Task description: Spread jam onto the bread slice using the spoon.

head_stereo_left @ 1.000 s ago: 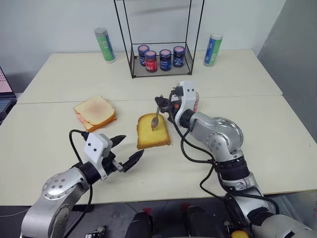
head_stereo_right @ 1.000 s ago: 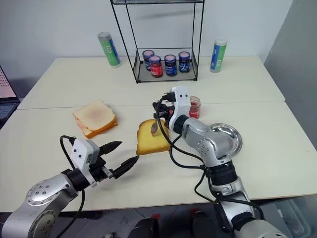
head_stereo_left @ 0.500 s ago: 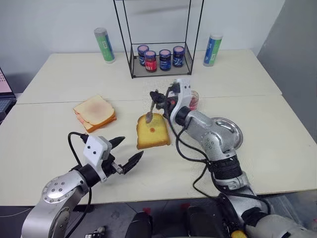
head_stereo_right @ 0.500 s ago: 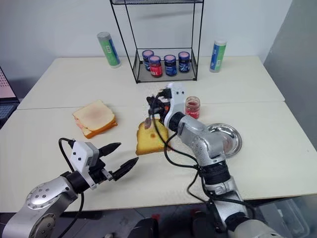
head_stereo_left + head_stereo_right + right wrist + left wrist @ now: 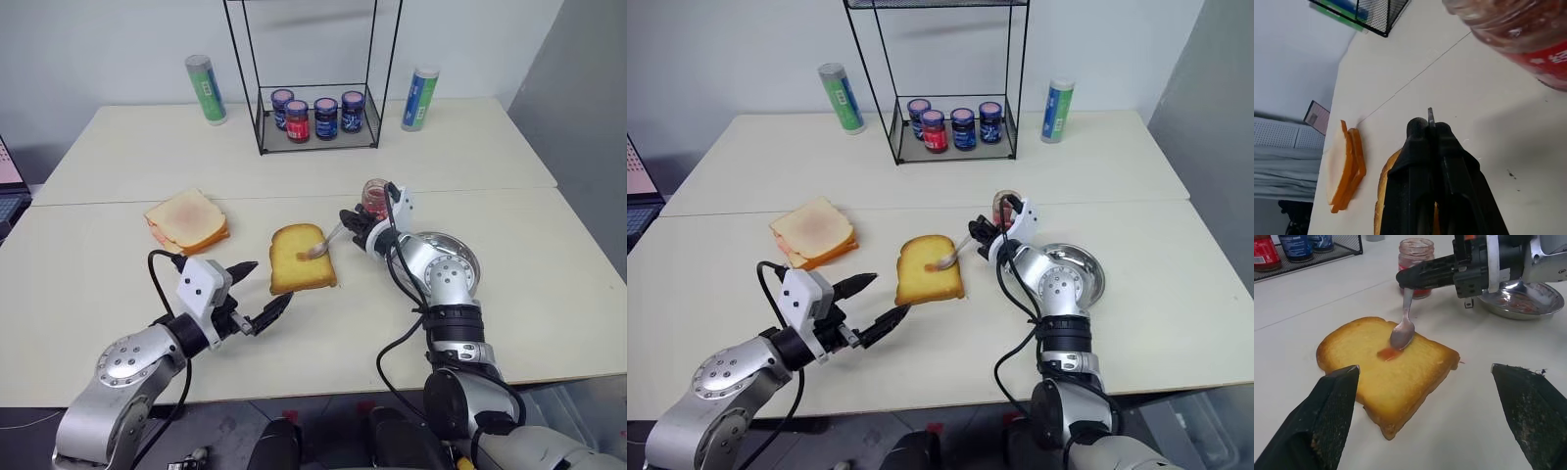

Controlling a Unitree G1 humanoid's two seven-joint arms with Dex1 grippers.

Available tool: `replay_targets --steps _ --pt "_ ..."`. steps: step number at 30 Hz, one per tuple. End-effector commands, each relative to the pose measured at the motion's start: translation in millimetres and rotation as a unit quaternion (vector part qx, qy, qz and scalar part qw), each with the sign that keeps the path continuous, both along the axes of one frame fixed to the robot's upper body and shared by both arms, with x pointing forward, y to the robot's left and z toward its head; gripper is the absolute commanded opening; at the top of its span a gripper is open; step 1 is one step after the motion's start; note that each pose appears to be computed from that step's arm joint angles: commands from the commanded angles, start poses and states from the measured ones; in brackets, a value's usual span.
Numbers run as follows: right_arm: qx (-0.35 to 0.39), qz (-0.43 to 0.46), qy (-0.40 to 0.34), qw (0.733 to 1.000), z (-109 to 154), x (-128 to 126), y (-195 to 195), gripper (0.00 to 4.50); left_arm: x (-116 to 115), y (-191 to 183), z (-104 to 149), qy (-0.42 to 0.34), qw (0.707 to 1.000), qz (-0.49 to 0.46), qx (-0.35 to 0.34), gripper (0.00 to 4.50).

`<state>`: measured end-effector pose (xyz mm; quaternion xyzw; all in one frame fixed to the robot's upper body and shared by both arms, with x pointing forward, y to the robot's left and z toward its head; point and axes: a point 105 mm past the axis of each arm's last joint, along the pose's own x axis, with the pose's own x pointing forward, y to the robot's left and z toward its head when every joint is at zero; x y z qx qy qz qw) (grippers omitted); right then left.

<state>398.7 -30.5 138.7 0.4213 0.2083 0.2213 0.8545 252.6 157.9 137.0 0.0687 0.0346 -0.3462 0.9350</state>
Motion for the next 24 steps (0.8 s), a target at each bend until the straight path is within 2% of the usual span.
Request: replay_targets --steps 1,8,15,24 --pt "0.048 0.03 0.0 0.998 10 -11 27 0.07 1 -1 5 -0.011 1.0 -0.007 0.002 4.5" --pt "0.084 0.057 0.007 0.995 12 -16 49 0.07 -3 1 3 -0.007 1.0 -0.007 0.004 4.5" --pt "0.052 0.078 -0.006 0.996 3 -13 65 0.07 -6 1 3 -0.007 1.0 -0.004 0.005 4.5" --pt "0.096 0.075 -0.034 0.992 23 -7 78 0.07 -5 1 4 -0.008 1.0 -0.005 0.004 4.5"
